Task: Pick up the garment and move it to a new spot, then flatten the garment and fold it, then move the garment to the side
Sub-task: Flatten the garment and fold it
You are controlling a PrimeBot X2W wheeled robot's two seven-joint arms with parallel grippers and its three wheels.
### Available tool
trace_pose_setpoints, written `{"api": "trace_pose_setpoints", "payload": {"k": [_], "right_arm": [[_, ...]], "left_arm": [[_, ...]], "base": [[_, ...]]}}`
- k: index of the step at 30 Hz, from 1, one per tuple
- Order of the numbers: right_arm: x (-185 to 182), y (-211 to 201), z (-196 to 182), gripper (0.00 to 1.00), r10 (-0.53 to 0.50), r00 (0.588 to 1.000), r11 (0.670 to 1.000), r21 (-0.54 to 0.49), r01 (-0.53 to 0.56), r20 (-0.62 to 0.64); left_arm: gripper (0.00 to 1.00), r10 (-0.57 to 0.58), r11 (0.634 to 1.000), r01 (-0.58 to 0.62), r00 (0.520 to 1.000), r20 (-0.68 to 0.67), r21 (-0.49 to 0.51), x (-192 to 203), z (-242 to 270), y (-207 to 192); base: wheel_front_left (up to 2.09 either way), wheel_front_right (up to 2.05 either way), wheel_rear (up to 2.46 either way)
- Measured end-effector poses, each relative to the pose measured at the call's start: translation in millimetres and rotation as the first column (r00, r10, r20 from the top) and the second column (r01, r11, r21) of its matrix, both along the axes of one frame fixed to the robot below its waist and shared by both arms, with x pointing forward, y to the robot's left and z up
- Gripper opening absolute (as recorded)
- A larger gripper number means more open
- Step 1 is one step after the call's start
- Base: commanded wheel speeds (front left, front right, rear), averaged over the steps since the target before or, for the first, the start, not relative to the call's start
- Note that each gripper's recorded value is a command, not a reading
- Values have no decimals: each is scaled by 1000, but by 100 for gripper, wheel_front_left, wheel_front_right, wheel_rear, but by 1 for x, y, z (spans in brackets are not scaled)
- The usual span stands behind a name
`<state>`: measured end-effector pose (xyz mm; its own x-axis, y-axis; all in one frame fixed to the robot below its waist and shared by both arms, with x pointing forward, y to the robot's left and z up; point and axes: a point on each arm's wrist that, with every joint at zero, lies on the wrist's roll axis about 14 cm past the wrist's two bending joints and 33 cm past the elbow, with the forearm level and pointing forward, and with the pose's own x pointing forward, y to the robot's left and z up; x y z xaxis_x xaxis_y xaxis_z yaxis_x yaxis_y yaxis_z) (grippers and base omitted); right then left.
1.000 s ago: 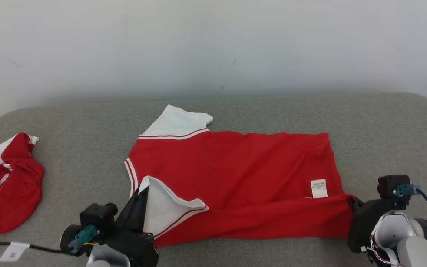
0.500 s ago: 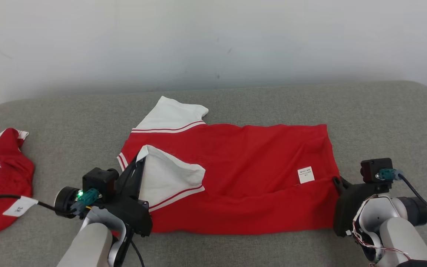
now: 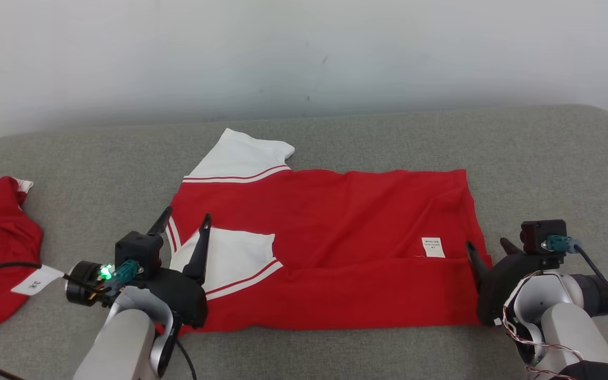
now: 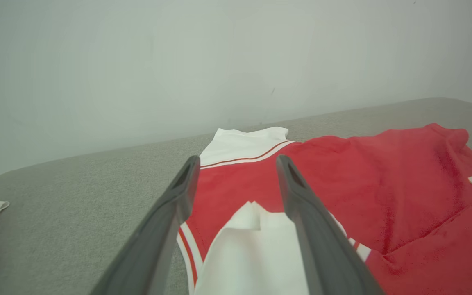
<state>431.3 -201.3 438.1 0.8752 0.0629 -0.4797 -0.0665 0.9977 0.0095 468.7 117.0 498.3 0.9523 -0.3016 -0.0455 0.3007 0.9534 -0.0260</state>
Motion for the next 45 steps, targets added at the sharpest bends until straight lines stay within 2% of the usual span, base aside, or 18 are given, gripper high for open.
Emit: {"api": "trace_pose_setpoints", "payload": {"k": [5, 12, 16, 22, 30, 38, 39, 41, 45], "right_arm": [[-3, -6, 11, 100, -43, 998, 999, 30, 42, 39], [-46, -9, -14, 100, -86, 993, 995, 51, 91, -85], [-62, -13, -25, 100, -106, 984, 994, 20, 110, -147], [-62, -20, -29, 100, -129, 974, 992, -13, 129, -184], [-49, -6, -47, 100, -96, 961, 994, 32, 108, -260], [-47, 10, -66, 100, -48, 937, 996, 53, 70, -345], [-48, 11, -67, 73, -45, 937, 996, 55, 68, -348], [-49, 13, -67, 0, -38, 936, 996, 58, 62, -349], [-53, 19, -67, 0, -24, 938, 996, 72, 52, -345]], "left_arm": [[100, 45, 997, -44, 999, -14, 63, -13, -11, 20], [100, 83, 990, -66, 986, -146, 123, -58, -58, 43], [100, 94, 988, -60, 964, -249, 142, -75, -81, 46], [100, 104, 984, -49, 938, -330, 170, -78, -97, 49], [100, 128, 981, -50, 893, -432, 189, -71, -114, 51], [100, 119, 987, -42, 840, -529, 155, -73, -128, 47], [59, 118, 987, -41, 838, -532, 153, -74, -129, 46], [0, 105, 989, -31, 835, -540, 145, -75, -129, 44], [0, 71, 993, -9, 835, -546, 115, -80, -127, 33]], "base": [[0, 0, 0], [0, 0, 0], [0, 0, 0], [0, 0, 0], [0, 0, 0], [0, 0, 0], [0, 0, 0], [0, 0, 0], [0, 0, 0]]}}
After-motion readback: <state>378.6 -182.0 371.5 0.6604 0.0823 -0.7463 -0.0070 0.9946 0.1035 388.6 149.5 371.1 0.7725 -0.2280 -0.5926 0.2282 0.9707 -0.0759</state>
